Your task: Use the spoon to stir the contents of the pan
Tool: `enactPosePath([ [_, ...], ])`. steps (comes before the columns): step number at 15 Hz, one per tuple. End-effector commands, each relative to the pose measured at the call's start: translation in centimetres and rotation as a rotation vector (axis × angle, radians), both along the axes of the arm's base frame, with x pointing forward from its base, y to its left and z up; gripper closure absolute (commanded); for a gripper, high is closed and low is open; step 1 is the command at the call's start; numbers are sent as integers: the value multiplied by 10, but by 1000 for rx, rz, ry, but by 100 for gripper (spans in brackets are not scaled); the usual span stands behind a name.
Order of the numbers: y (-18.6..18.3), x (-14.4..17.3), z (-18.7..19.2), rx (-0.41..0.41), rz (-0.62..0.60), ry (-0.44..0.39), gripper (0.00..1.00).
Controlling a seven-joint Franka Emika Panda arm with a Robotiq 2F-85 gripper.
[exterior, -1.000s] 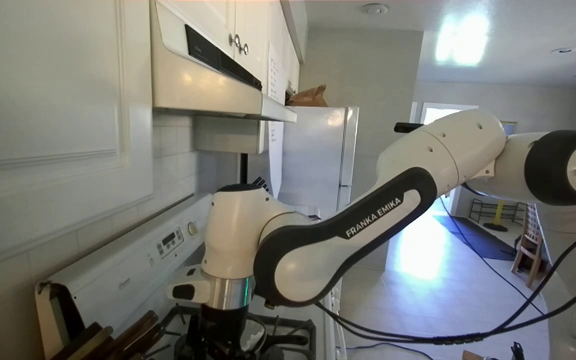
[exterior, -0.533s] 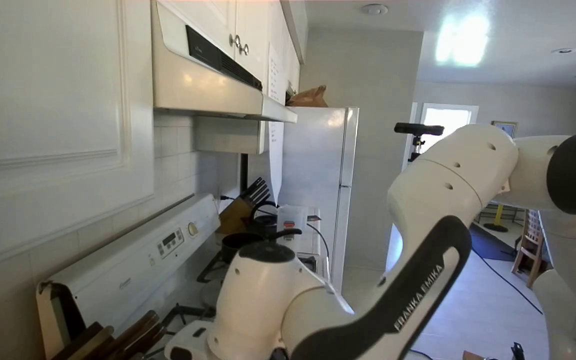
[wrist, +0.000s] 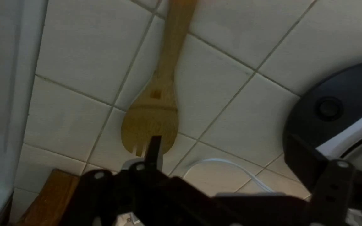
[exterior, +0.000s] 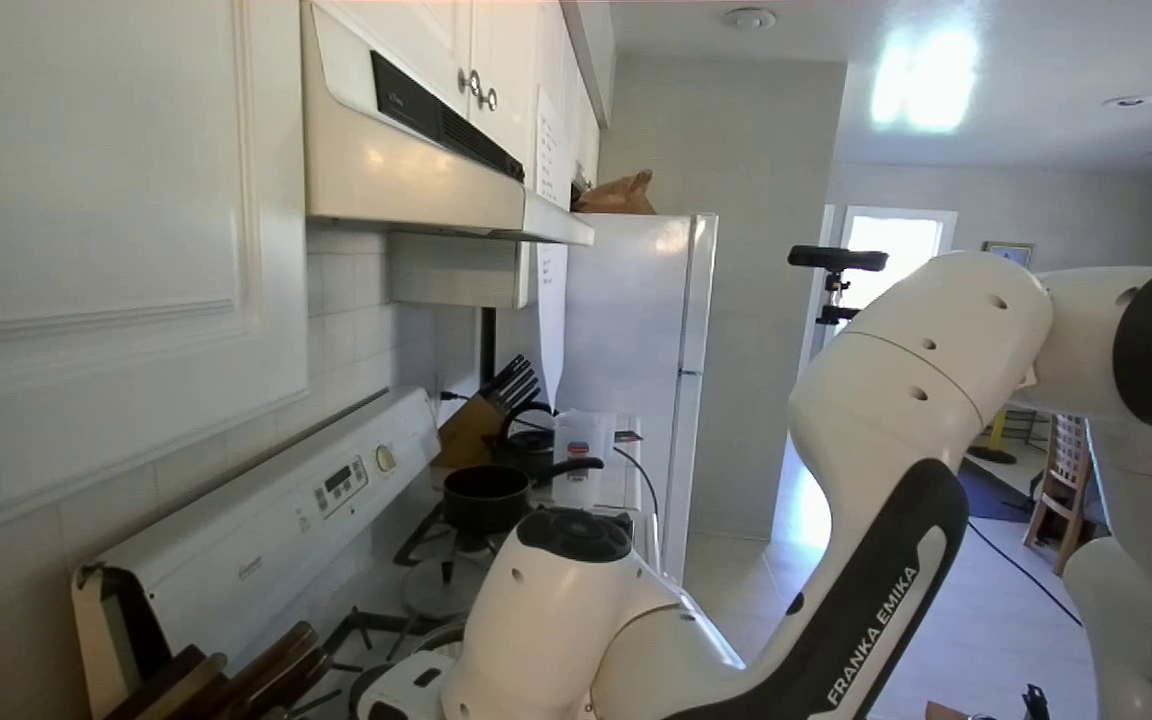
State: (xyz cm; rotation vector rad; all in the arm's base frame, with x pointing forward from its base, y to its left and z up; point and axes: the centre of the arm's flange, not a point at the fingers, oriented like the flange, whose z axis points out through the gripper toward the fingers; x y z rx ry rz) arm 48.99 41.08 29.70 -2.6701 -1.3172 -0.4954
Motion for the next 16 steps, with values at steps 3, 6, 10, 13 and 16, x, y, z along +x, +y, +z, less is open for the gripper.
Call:
enactPosePath([
  [3, 0, 0, 0, 0, 0, 0, 0],
  [6, -11, 7, 1, -53, -28, 7, 0],
  [10, -38, 19, -1, -117, -92, 22, 0],
  [13, -45, 16, -11, -135, -150, 77, 0],
  [16, -40, 1, -17, -141, -191, 91, 0],
])
